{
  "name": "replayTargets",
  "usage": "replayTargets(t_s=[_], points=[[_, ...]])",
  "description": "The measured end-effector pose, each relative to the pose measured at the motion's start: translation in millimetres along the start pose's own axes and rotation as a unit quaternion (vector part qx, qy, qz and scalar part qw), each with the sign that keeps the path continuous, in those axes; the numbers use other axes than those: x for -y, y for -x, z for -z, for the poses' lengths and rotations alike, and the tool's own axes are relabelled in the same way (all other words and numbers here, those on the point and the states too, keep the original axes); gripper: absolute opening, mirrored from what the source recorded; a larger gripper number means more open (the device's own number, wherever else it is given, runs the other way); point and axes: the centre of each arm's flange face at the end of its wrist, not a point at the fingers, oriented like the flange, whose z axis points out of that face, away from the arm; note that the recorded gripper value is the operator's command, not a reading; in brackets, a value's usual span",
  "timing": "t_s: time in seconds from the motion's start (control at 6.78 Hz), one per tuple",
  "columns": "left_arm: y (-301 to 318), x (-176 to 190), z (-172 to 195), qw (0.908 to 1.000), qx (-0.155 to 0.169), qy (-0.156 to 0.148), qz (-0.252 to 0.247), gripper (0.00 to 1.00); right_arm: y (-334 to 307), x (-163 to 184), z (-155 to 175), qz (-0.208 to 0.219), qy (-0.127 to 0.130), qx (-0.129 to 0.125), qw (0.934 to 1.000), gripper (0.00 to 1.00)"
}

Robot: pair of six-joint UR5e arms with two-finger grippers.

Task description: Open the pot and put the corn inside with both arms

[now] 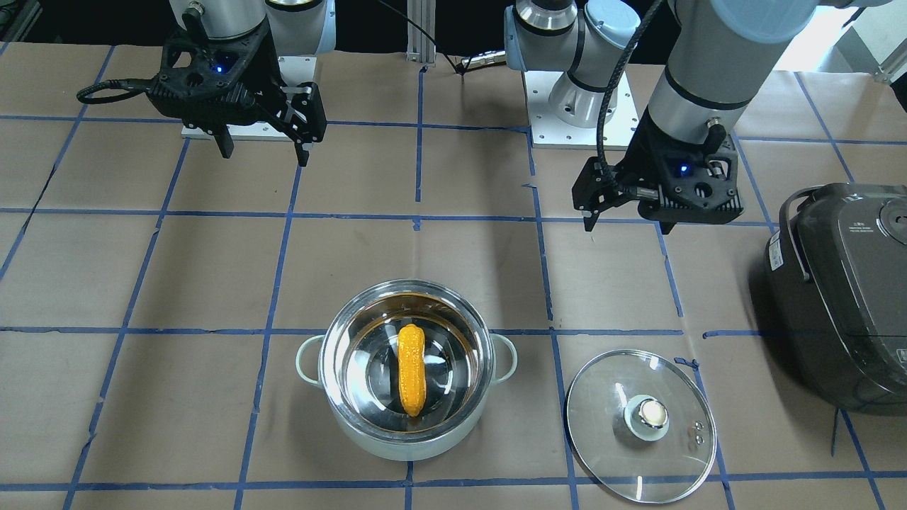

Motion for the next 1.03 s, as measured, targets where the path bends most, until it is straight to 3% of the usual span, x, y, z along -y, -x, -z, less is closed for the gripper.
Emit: replayTargets(t_s=[0.44, 1.03], points=[[0.9, -6.2, 7.2, 1.0000, 0.001, -0.005, -0.001, 1.00, -10.6, 5.2, 5.9, -0.016, 0.003, 0.026, 0.9995, 0.98], [3.6, -8.3, 9.4, 1.0000, 0.004, -0.006, 0.001, 1.00, -8.8, 5.0, 8.7, -0.014, -0.002, 0.029, 0.9995, 1.00]])
